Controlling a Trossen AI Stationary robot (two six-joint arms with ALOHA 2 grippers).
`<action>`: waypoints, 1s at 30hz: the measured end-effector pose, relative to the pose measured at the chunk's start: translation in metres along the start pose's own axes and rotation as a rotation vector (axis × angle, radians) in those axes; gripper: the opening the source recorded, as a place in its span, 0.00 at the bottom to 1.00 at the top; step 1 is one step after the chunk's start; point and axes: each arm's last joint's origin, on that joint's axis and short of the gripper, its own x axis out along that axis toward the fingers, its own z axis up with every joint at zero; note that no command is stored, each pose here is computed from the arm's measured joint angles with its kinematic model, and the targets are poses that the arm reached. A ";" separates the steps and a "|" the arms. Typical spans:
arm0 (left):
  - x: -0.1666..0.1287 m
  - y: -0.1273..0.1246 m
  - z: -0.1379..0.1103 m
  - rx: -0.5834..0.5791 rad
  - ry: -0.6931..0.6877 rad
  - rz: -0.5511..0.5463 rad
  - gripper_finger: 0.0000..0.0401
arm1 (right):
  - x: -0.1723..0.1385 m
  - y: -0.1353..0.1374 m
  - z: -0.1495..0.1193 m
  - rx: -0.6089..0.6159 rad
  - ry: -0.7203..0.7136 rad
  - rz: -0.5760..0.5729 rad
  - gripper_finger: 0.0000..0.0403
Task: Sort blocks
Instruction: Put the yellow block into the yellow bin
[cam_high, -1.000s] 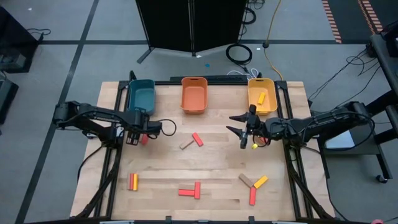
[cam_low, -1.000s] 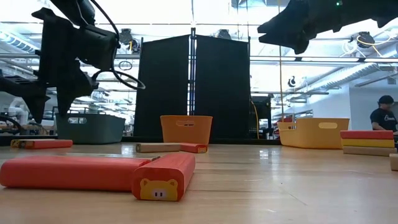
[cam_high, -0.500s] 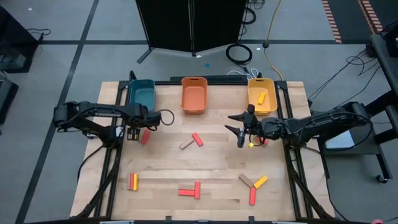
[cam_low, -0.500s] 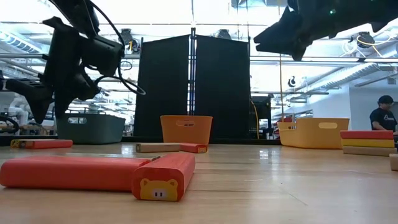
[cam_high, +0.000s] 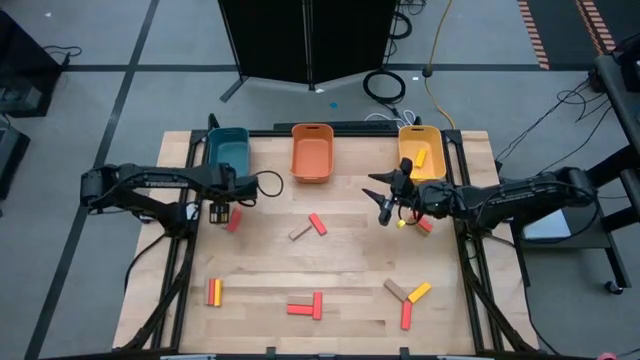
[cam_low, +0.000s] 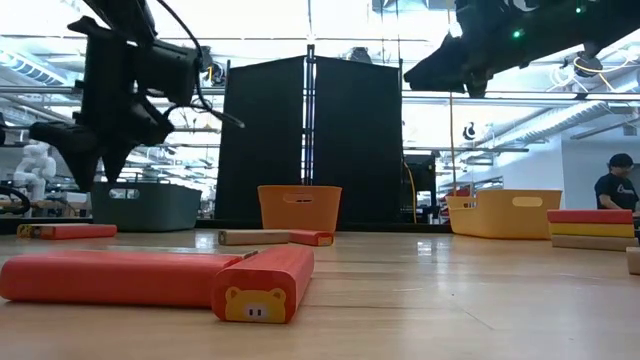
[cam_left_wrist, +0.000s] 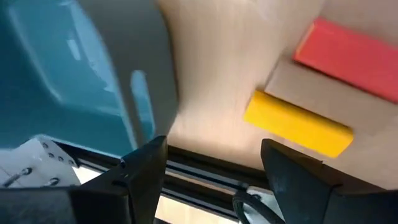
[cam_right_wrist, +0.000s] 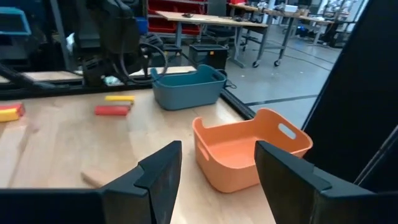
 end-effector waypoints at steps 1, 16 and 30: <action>-0.001 0.000 0.000 -0.009 -0.012 0.002 0.64 | 0.001 -0.001 0.000 0.002 -0.003 -0.005 0.49; -0.007 0.007 0.015 -0.132 -0.218 0.097 0.64 | 0.001 -0.003 0.006 0.023 -0.059 -0.011 0.49; -0.032 0.011 0.026 -0.538 -0.358 0.072 0.64 | 0.001 -0.003 0.006 -0.028 -0.057 -0.012 0.49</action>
